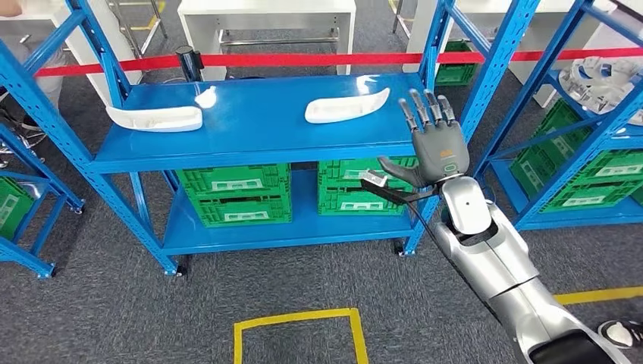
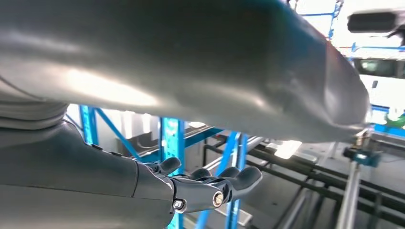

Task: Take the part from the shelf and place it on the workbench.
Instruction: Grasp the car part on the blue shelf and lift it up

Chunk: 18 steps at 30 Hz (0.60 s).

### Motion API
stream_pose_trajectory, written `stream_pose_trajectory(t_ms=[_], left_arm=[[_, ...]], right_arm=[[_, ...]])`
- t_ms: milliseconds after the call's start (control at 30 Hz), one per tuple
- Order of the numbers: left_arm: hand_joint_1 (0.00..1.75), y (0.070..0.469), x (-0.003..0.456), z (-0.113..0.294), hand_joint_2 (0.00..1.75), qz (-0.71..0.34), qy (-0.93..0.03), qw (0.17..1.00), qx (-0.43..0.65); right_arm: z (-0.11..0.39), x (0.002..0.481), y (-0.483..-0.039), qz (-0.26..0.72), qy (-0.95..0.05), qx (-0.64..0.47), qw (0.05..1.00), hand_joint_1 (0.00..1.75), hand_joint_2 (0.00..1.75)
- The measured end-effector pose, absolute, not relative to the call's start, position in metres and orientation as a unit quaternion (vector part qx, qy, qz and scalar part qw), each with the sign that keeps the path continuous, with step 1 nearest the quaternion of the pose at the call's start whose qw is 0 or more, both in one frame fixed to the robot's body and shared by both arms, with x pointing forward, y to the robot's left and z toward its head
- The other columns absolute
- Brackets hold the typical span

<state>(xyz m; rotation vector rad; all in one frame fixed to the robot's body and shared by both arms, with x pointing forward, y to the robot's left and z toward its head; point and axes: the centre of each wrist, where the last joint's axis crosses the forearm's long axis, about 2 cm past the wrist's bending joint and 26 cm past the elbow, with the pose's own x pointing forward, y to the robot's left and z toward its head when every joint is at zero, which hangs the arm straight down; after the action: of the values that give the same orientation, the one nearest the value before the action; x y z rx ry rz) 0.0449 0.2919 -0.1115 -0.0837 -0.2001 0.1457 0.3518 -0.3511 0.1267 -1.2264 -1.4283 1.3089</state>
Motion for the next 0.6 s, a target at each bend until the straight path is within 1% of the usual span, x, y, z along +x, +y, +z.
stream_pose_trajectory(t_ms=[233,367,600], left_arm=[[0.0,0.293,0.058,-0.11,0.0,0.073,-0.109,0.99,-0.042],[0.0,0.293,0.054,-0.11,0.0,0.074,-0.103,0.991,-0.042],[0.0,0.292,0.055,-0.11,0.0,0.07,-0.098,0.992,-0.043]], right_arm=[[0.133,0.345,-0.362,0.507,-0.56,-0.503,0.42,0.0,0.0],[0.123,0.335,-0.362,0.511,-0.554,-0.499,0.429,0.0,0.0],[0.121,0.333,-0.359,0.51,-0.556,-0.493,0.434,0.0,0.0]])
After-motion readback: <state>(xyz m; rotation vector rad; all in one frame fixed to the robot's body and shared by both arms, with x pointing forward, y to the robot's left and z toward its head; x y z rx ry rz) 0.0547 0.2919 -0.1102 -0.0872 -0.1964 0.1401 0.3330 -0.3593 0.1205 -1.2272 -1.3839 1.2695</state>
